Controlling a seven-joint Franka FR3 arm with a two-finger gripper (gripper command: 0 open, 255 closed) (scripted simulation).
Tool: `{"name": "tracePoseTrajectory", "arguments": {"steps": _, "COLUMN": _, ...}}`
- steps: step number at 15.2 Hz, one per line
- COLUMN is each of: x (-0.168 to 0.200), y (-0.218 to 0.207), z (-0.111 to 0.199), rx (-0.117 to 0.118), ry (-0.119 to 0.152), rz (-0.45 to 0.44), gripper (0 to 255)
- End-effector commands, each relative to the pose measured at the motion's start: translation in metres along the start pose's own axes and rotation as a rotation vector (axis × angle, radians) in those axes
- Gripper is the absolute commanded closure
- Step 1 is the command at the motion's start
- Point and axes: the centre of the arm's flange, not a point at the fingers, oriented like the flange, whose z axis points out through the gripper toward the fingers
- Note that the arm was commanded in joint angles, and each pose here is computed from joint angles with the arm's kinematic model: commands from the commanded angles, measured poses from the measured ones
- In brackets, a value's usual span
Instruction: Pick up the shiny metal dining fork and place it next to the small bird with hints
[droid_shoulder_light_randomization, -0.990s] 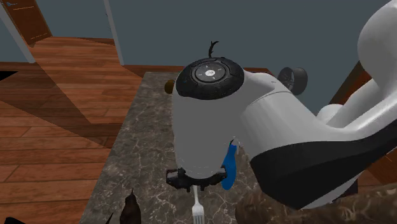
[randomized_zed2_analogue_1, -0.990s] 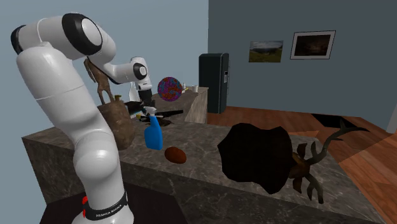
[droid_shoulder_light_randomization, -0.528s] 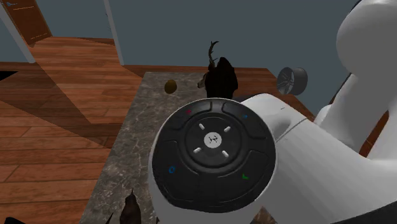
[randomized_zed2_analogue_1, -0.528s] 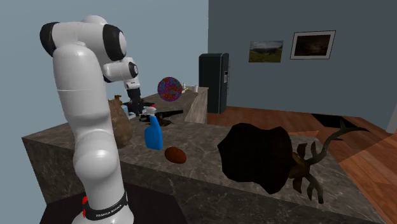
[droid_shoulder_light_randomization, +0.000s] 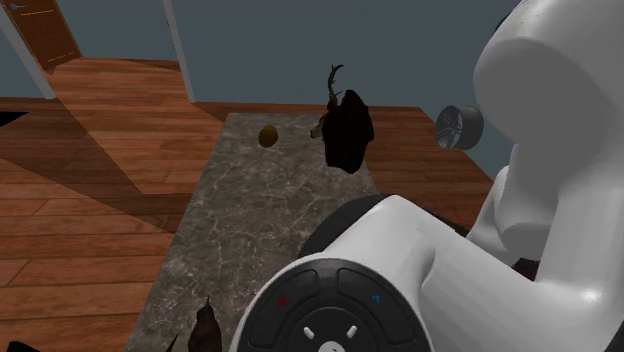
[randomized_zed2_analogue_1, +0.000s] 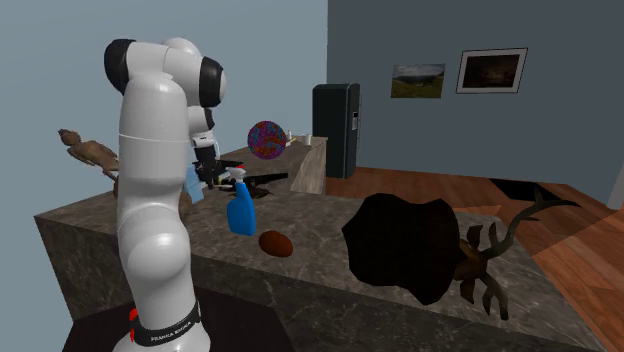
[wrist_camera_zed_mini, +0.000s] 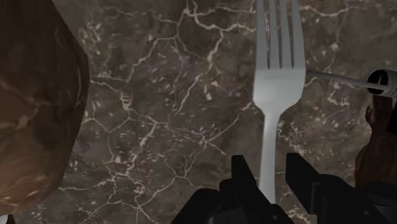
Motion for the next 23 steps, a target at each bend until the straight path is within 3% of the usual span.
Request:
{"name": "tracePoseTrajectory", "arguments": {"steps": 1, "x": -0.002, "y": 0.000, "z": 0.011, "rx": 0.000, "ry": 0.000, "rz": 0.000, "gripper": 255}}
{"name": "tracePoseTrajectory", "arguments": {"steps": 14, "x": -0.012, "y": -0.001, "z": 0.079, "rx": 0.000, "ry": 0.000, "rz": 0.000, "gripper": 255}}
{"name": "tracePoseTrajectory", "arguments": {"steps": 22, "x": -0.012, "y": -0.001, "z": 0.079, "rx": 0.000, "ry": 0.000, "rz": 0.000, "gripper": 255}}
{"name": "tracePoseTrajectory", "arguments": {"steps": 23, "x": -0.012, "y": -0.001, "z": 0.079, "rx": 0.000, "ry": 0.000, "rz": 0.000, "gripper": 0}}
